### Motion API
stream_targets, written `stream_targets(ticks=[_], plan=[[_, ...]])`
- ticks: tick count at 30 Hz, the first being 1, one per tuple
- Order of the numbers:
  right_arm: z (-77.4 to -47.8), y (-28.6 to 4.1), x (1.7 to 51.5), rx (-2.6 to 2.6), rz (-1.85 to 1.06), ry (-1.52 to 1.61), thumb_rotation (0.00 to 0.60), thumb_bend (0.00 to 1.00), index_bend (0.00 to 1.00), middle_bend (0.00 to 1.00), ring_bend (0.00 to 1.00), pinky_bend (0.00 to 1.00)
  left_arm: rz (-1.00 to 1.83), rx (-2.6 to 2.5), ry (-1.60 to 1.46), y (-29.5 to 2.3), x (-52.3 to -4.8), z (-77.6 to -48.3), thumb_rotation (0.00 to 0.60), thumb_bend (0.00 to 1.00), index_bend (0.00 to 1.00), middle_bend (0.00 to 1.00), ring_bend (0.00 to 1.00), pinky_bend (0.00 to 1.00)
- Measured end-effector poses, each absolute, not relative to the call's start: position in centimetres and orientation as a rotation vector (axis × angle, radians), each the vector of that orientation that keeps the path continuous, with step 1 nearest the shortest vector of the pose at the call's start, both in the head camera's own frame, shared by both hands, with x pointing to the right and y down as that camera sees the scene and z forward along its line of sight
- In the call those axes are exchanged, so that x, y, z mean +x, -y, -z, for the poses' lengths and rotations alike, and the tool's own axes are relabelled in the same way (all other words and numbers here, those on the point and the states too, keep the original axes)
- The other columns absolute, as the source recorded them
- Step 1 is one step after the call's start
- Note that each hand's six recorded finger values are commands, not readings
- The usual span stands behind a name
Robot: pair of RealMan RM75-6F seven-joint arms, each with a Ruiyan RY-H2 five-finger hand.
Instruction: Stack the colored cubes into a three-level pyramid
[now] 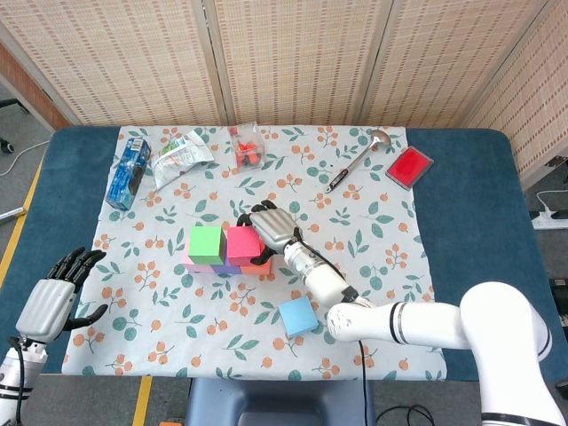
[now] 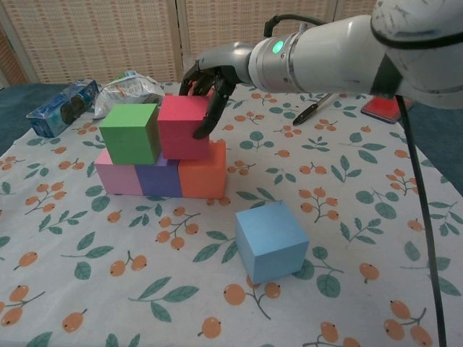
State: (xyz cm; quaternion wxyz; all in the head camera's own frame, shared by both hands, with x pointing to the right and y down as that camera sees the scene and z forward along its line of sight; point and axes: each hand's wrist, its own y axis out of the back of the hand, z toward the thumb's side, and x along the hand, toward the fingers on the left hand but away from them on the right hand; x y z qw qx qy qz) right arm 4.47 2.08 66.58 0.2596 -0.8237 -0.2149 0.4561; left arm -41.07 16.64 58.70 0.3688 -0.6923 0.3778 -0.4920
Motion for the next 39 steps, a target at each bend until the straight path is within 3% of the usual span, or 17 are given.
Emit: stream_targets(ticks=[39], plan=[[-67.6,-2.5,2.9,-2.213,-1.308,0.607,0.600,0.22,0.31,0.32,0.09,0.00,1.265,-1.791,-0.988,-16.9,-41.9,-59.1,0.600,0.25,0.09,0.12,0.05,0.16]])
